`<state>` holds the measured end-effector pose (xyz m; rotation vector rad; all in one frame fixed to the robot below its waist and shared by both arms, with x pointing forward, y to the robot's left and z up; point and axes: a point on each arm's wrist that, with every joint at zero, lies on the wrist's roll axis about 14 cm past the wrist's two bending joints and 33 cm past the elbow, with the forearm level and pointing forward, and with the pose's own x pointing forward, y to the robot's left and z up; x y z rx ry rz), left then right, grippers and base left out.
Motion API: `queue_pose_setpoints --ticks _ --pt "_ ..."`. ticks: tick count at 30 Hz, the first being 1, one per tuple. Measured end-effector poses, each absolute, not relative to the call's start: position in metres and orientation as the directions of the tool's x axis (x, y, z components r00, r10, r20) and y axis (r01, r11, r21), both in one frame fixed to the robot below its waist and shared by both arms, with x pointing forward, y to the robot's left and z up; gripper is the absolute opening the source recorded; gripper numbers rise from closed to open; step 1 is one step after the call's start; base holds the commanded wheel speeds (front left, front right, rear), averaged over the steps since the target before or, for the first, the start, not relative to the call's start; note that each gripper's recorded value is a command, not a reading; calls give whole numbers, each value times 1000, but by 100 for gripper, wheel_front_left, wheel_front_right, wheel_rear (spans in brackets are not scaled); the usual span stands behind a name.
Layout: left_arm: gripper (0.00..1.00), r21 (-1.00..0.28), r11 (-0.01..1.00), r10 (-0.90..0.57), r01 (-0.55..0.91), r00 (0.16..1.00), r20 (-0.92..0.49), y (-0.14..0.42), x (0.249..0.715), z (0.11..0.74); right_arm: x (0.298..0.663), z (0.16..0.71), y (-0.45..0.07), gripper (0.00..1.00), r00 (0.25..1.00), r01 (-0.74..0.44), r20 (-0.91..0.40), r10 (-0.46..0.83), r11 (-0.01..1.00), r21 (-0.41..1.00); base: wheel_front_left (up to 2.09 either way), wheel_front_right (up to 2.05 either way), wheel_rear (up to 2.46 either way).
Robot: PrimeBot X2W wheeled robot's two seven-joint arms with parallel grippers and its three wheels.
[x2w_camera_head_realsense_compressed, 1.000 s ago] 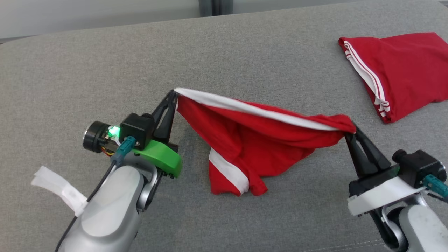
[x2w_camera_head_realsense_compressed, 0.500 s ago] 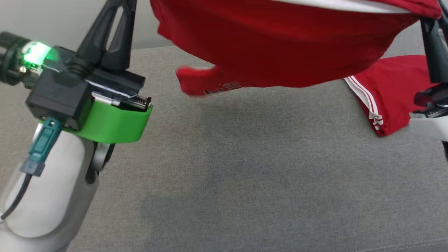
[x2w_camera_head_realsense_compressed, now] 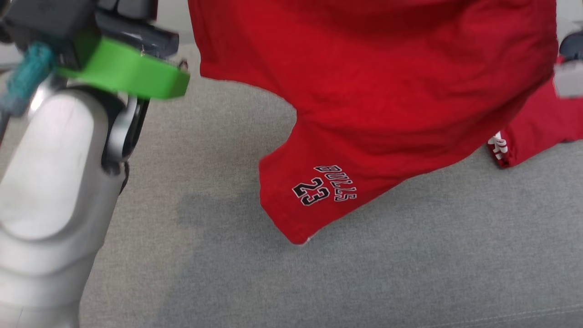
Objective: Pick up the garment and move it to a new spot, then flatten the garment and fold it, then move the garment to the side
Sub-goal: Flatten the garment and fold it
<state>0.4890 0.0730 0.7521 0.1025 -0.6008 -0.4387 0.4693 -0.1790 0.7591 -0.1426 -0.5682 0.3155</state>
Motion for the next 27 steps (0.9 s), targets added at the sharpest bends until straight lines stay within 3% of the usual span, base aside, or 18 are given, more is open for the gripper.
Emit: queue_pose_setpoints --ticks 10,16,19,27 --pt "0 21 946 -301 325 848 437 83 595 706 569 742 -160 0 828 -308 480 289 951 -41 0 0 0" --pt "0 -30 964 -232 263 891 390 96 626 697 600 729 -142 0 851 -319 453 267 947 43 0 0 0" --pt "0 -52 971 -203 232 924 324 100 634 669 615 691 -137 0 894 -304 370 254 949 83 0 0 0" --pt "0 -153 983 -119 105 990 -82 114 613 491 614 528 -118 0 966 -254 -1 259 948 191 0 0 0"
